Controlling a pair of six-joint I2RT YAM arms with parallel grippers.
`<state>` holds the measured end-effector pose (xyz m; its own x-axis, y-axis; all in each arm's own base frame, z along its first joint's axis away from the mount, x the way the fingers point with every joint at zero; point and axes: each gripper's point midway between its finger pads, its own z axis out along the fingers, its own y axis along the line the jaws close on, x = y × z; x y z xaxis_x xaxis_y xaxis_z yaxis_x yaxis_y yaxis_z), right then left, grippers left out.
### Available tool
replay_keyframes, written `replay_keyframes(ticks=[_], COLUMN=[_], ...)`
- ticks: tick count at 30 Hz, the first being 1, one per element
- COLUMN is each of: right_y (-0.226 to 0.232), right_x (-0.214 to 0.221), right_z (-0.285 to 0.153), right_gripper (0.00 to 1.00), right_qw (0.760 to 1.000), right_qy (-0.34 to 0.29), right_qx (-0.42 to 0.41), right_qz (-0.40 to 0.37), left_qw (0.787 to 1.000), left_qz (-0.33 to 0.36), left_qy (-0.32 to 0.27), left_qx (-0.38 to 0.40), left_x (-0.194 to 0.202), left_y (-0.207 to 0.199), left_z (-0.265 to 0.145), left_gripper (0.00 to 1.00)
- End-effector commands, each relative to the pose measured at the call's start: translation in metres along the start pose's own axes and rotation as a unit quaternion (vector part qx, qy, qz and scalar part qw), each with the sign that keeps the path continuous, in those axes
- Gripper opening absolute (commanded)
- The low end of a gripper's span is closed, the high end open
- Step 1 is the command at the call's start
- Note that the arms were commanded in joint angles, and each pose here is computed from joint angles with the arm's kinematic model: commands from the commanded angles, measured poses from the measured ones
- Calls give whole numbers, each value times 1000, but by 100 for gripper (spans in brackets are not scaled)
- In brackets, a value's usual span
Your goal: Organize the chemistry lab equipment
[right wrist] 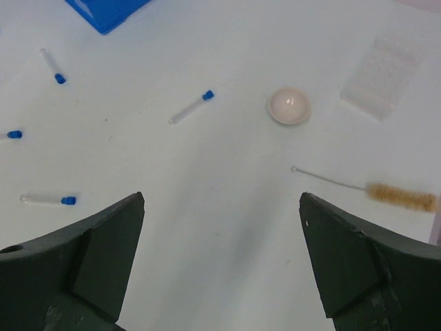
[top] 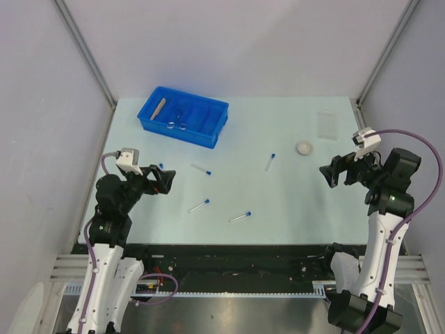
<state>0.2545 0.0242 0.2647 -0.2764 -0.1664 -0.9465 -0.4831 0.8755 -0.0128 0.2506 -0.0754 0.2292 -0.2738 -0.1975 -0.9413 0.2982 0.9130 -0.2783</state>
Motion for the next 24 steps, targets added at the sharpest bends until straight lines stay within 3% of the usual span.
replay_keyframes(ticks=[1,6,16,24], right_y=[-28,-39,-54,-65], right_x=[12,21,32,65], right_z=[0,6,39,99], right_gripper=[100,100,100,98], right_qw=[994,983,971,957], right_qy=[59,105,119,165], right_qx=[53,55,18,-12], right_qz=[73,139,206,237], left_qw=[999,998,998,998], left_qz=[-8,-4,-6,-14], left_qy=[-5,10,30,55], left_qx=[35,56,54,32], left_x=[-2,10,17,27], left_y=[-16,-27,-28,-19], left_z=[-5,-7,-4,3], left_gripper=[100,100,100,100])
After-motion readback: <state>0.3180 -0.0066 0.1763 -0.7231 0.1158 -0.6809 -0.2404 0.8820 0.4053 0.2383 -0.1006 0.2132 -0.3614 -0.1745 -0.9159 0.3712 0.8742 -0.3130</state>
